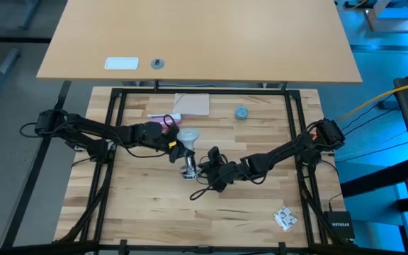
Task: Screw lightbulb
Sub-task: Insert the white lightbulb into the desk lamp
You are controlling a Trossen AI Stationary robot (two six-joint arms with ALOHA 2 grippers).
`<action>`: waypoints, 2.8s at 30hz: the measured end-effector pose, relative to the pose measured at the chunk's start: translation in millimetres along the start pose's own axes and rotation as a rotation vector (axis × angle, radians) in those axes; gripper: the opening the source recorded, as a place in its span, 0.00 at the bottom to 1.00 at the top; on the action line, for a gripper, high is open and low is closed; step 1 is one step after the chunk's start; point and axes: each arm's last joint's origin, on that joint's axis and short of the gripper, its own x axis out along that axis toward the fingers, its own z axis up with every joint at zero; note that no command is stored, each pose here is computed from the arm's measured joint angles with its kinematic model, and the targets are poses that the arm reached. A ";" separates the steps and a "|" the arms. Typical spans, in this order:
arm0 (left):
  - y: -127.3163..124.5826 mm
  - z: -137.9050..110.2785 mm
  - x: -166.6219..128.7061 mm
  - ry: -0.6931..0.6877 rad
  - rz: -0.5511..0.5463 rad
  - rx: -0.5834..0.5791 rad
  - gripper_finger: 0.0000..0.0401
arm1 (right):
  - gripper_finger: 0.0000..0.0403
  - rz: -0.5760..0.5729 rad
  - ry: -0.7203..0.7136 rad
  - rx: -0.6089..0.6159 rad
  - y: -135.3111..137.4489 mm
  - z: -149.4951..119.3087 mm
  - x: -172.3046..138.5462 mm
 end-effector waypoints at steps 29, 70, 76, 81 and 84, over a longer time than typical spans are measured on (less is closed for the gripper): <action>-24.9 -9.7 0.8 -0.060 -0.149 0.489 0.38 | 0.25 -0.088 0.056 -0.075 -2.4 -0.3 -0.9; -12.4 -12.9 1.9 -0.082 0.104 0.615 0.38 | 0.63 -0.032 0.009 -0.072 -2.6 1.6 -1.2; -7.3 -16.5 1.6 -0.036 0.160 0.626 0.38 | 0.63 -0.029 0.010 -0.066 -2.3 1.4 -1.2; -1.8 -21.0 2.8 0.015 0.204 0.637 0.38 | 0.63 0.029 -0.024 0.060 -0.3 2.0 -1.2; 3.1 -24.2 6.3 0.035 0.244 0.650 0.38 | 0.63 0.082 -0.009 0.115 2.9 -0.7 -1.4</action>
